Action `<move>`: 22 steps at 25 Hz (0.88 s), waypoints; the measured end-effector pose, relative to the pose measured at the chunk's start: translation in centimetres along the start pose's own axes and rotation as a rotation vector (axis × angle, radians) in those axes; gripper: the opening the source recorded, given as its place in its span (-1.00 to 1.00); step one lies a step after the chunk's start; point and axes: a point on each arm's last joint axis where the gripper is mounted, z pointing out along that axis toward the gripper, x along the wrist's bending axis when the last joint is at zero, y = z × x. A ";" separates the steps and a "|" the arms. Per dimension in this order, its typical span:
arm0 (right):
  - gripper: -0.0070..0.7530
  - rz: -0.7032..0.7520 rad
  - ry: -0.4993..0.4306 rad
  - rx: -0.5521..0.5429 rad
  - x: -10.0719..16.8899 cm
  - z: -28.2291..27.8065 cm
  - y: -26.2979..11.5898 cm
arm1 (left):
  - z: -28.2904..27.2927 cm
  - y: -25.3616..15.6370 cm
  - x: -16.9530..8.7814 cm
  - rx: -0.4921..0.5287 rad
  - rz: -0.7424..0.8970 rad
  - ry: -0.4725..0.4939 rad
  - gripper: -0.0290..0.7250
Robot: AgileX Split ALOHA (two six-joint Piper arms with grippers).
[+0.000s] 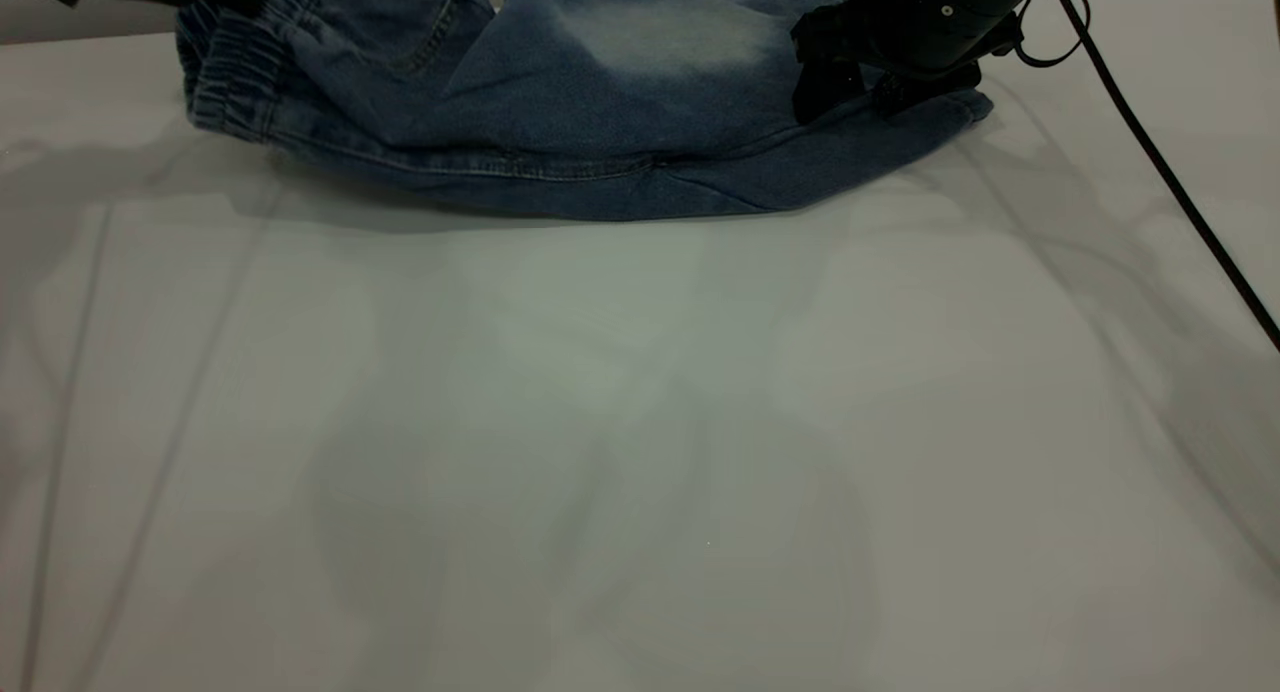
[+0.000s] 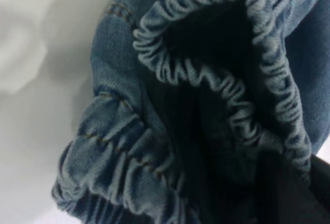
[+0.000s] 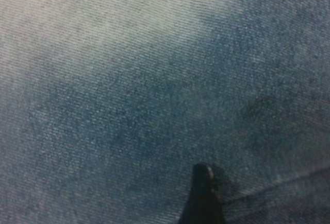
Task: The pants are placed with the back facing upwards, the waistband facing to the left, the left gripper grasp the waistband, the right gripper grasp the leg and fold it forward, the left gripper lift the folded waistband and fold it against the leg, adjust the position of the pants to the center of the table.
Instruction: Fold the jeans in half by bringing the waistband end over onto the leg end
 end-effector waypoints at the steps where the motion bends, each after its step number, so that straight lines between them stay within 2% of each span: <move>1: 0.29 0.000 0.001 0.009 0.0 0.3 -0.3 | -0.4 0.2 -0.3 -0.010 0.010 0.004 -0.73; 5: 0.29 -0.031 0.024 0.040 1.1 0.6 -0.7 | -2.0 1.1 -1.4 -0.051 0.039 0.018 -0.73; 11: 0.29 -0.091 0.106 0.144 3.5 -0.6 -1.0 | -3.6 2.8 -2.5 -0.115 0.056 0.039 -0.73; 15: 0.29 -0.117 0.157 0.205 4.4 -2.3 -0.8 | -3.4 3.3 -3.7 -0.120 0.088 0.035 -0.73; 22: 0.29 -0.153 0.171 0.067 6.0 -8.3 3.2 | -1.2 3.4 -6.3 -0.078 0.143 0.021 -0.73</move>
